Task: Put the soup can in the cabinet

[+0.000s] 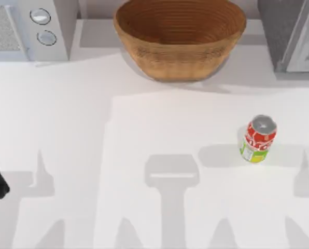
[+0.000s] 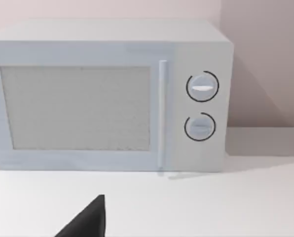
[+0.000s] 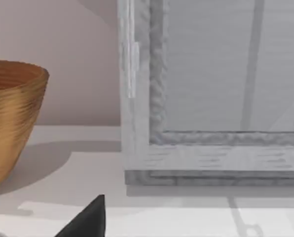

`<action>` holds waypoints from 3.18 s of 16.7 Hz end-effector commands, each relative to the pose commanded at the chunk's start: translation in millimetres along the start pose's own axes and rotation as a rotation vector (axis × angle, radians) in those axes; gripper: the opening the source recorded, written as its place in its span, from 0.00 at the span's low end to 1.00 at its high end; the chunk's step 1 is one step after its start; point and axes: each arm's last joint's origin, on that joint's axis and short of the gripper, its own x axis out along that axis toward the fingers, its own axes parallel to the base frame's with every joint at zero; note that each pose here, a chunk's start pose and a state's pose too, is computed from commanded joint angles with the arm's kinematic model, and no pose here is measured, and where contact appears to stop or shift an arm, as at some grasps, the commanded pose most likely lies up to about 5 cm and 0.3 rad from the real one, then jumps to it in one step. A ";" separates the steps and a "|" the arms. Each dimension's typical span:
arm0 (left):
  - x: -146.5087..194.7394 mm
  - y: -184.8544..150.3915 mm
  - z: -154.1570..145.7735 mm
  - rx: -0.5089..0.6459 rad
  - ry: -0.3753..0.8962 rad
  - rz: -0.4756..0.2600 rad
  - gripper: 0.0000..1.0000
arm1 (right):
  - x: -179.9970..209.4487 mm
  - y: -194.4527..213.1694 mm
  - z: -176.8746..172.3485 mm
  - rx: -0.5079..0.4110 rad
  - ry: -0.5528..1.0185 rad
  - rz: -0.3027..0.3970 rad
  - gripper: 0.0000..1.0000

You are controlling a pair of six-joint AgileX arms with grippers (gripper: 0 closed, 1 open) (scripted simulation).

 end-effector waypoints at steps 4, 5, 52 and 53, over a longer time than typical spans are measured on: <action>0.0 0.0 0.0 0.000 0.000 0.000 1.00 | 1.2 0.5 1.8 0.003 -0.002 -0.004 1.00; 0.0 0.0 0.0 0.000 0.000 0.000 1.00 | 2.4 1.0 3.3 0.005 -0.003 -0.007 1.00; 0.0 0.0 0.0 0.000 0.000 0.000 1.00 | 133.4 147.1 -125.1 -0.001 0.195 -0.010 1.00; 0.0 0.0 0.0 0.000 0.000 0.000 1.00 | 133.4 147.1 -125.1 -0.001 0.195 -0.010 1.00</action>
